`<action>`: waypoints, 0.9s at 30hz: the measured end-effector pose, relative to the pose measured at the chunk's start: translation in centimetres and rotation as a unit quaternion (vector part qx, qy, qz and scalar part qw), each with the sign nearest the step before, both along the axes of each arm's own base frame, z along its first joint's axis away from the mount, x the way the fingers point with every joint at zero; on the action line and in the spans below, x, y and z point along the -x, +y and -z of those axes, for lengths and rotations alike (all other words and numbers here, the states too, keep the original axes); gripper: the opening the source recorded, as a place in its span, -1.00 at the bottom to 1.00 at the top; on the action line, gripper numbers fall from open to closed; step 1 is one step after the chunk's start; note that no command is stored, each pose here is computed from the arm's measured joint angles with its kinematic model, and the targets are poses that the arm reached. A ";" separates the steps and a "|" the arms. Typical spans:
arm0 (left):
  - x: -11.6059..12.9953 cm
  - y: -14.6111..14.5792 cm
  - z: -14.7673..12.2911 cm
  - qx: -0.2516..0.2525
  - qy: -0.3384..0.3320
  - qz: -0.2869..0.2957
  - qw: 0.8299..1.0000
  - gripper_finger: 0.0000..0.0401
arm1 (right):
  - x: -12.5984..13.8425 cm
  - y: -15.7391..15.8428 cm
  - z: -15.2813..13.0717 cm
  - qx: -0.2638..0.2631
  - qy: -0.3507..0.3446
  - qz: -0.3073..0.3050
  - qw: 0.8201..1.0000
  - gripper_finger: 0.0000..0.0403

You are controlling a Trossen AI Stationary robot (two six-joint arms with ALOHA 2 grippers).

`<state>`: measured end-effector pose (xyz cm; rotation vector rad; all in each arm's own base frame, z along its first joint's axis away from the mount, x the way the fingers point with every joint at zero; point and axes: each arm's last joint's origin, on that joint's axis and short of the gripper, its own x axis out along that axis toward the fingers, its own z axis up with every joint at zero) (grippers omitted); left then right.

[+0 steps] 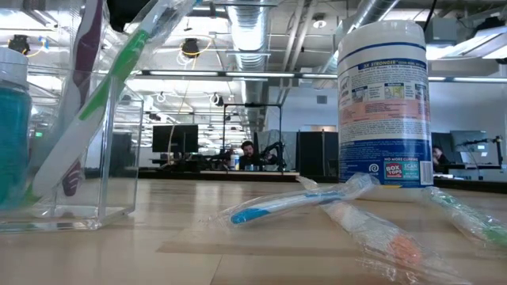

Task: Pick & Place toothbrushing station
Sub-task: Put the left blue toothbrush into the transparent organizer

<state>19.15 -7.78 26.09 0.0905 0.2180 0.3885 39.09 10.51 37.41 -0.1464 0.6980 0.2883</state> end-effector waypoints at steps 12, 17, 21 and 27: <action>1.1 -2.1 -0.6 -0.022 -0.027 0.000 0.999 -0.95 | 0.1 -1.1 2.1 0.024 -0.025 0.001 0.999 -0.49; 1.2 -2.1 -0.4 -0.019 -0.033 -0.002 0.999 -0.95 | 2.7 -1.3 1.6 0.009 -0.082 -0.004 0.997 -0.59; 1.2 -2.1 -0.2 -0.014 -0.058 0.006 0.998 -0.95 | 4.6 -1.7 2.2 -0.013 -0.154 -0.001 0.988 -0.63; 1.2 -2.4 -0.8 0.000 -0.117 0.080 0.990 -0.94 | 6.5 -2.3 4.9 -0.036 -0.219 0.006 0.975 -0.64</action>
